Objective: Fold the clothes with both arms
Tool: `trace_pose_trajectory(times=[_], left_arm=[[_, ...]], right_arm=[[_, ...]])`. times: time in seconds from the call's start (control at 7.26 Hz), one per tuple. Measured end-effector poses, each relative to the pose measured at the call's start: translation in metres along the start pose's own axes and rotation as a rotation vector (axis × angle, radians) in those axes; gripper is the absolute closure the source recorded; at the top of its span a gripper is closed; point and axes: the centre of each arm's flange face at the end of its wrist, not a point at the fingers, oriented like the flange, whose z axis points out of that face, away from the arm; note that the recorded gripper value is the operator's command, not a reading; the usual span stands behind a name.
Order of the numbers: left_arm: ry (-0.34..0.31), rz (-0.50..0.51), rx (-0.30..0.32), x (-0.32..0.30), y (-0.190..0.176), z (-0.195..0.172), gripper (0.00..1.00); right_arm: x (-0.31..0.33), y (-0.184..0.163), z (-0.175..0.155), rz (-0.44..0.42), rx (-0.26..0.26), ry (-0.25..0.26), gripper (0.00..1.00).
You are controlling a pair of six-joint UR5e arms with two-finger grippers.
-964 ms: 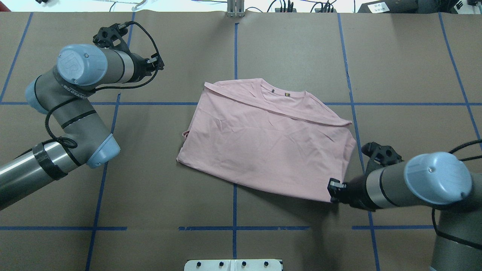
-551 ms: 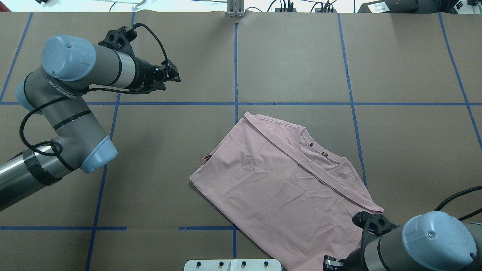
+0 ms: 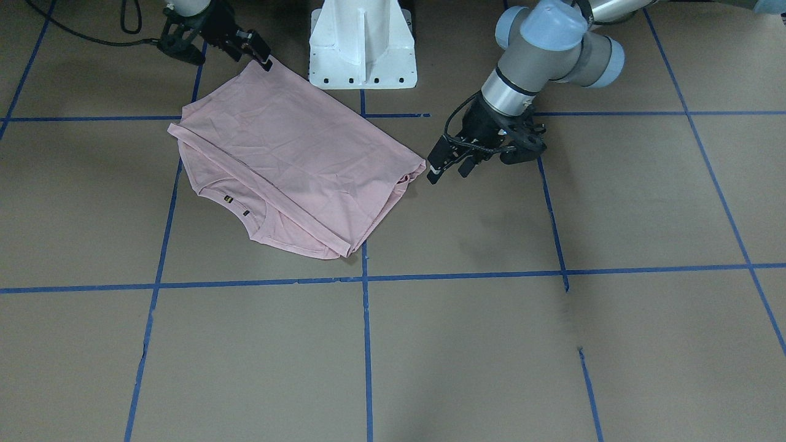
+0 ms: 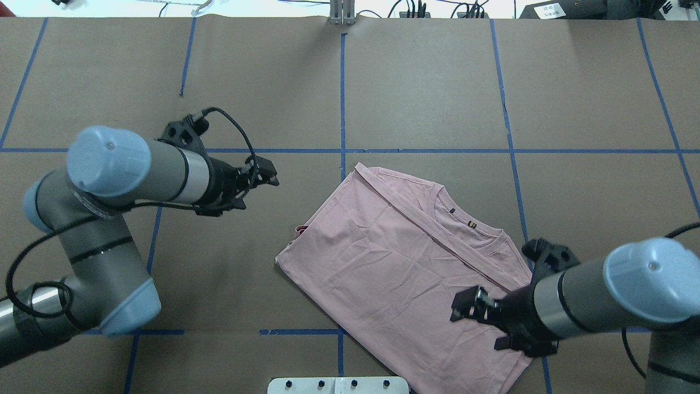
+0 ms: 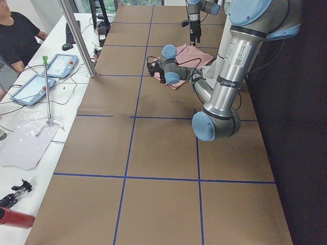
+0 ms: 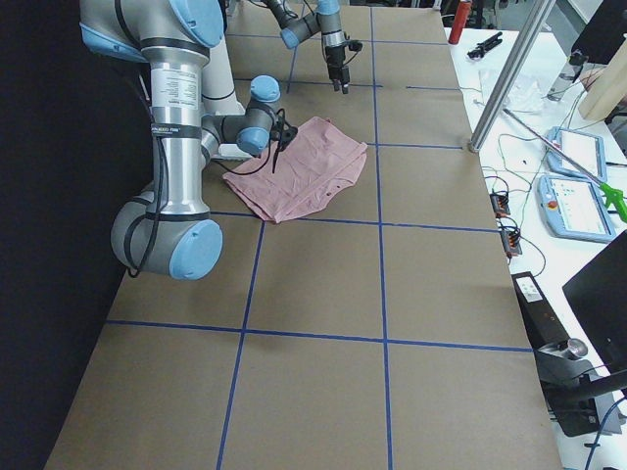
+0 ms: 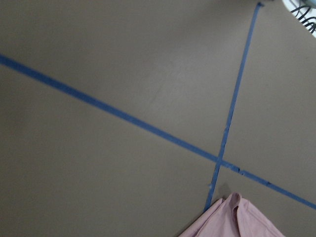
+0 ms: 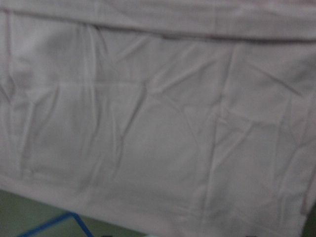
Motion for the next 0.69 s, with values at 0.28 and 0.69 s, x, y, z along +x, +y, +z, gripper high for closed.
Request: trace_pose_trajectory(times=[0.28, 0.69], left_arm=[[-0.127, 0.008, 0.022, -0.011, 0.067, 0.042, 0.36], [-0.216, 0.030, 0.044, -0.009, 0.095, 0.058, 0.40]], right_arm=[[-0.015, -0.064, -0.016, 0.051, 0.120, -0.048, 0.00], [-0.018, -0.083, -0.017, 0.051, 0.151, -0.049, 0.00]])
